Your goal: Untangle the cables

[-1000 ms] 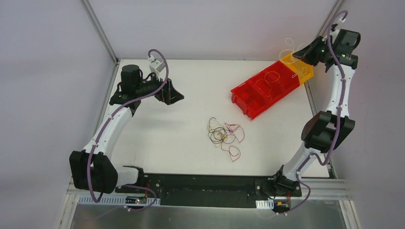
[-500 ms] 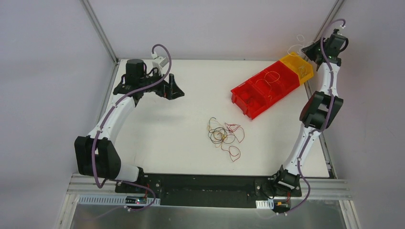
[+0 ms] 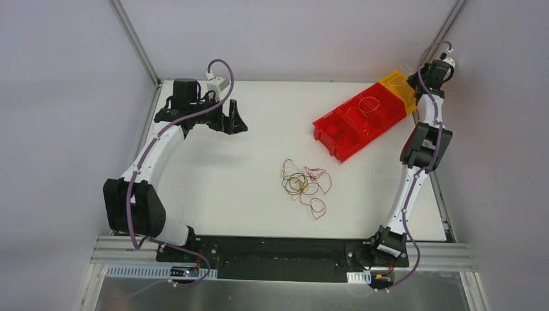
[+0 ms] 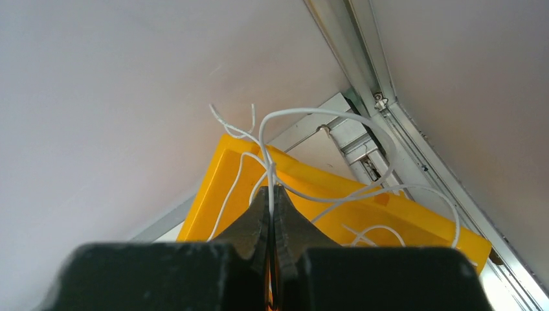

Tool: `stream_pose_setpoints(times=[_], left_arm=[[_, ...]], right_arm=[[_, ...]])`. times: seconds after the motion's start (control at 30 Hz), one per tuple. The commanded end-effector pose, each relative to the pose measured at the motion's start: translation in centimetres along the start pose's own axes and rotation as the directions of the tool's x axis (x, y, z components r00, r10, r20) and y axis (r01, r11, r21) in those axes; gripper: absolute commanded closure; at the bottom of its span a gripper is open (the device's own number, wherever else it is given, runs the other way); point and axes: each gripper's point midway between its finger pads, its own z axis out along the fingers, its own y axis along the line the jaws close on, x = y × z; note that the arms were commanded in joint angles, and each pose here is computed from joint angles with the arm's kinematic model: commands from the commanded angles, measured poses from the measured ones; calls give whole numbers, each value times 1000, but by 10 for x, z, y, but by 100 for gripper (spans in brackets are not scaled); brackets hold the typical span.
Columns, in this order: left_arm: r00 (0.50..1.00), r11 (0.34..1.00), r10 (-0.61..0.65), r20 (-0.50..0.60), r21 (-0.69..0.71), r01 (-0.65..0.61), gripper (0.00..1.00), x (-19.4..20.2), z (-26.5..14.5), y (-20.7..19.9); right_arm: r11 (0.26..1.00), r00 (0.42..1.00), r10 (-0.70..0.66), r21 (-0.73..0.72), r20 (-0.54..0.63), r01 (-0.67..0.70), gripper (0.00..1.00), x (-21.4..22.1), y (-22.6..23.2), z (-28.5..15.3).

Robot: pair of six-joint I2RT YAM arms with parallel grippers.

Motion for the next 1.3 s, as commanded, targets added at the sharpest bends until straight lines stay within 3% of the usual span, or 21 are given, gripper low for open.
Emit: stream_pose_setpoints(times=[0.0, 0.07, 0.1, 0.17, 0.4, 0.53, 0.63, 0.73, 0.8, 0.9, 1.0, 1.13, 1.27], left_arm=[[999, 999, 51, 1, -15, -51, 2, -12, -3, -2], [999, 998, 53, -3, -20, -53, 2, -12, -2, 0], [998, 998, 58, -5, -20, -58, 2, -13, -2, 0], [998, 998, 62, -8, -19, -62, 2, -14, -1, 1], [999, 999, 53, -13, -8, -53, 2, -14, 1, 0], [999, 999, 51, -10, -6, -51, 1, -15, 1, -1], [999, 999, 51, -10, -4, -52, 1, -15, 1, -1], [999, 999, 43, -15, 4, -43, 1, -13, 2, -2], [1000, 1000, 2, -27, 10, -2, 1, -13, 5, -3], [988, 990, -125, -95, 47, 130, 1, -7, 17, -13], [945, 958, -253, -209, 85, 275, 1, 11, 39, -36], [880, 921, -289, -376, 140, 363, 1, 51, 72, -75], [827, 874, -217, -519, 274, 401, 1, 89, 90, -119]], right_arm=[[998, 994, -64, -20, 91, 66, 99, -23, 15, 3], [996, 994, -85, -24, 65, 86, 93, -11, 16, 5], [995, 994, -95, -30, 54, 97, 84, -7, 18, 5], [994, 994, -97, -52, 45, 100, 74, -7, 25, 0], [983, 987, -140, -108, 76, 148, 50, -42, 54, -33], [979, 983, -169, -98, 78, 176, 27, -59, 62, -62], [974, 982, -183, -127, 42, 187, 21, -63, 72, -93], [931, 962, -269, -265, -39, 249, 15, -56, 101, -139], [868, 920, -367, -406, -136, 286, 13, -32, 121, -176], [758, 811, -517, -586, -274, 285, 12, 15, 147, -244], [711, 660, -609, -672, -439, 209, 14, 72, 158, -317], [678, 465, -674, -730, -574, 81, 19, 148, 163, -403], [631, 338, -742, -773, -579, 63, 22, 216, 158, -465]])
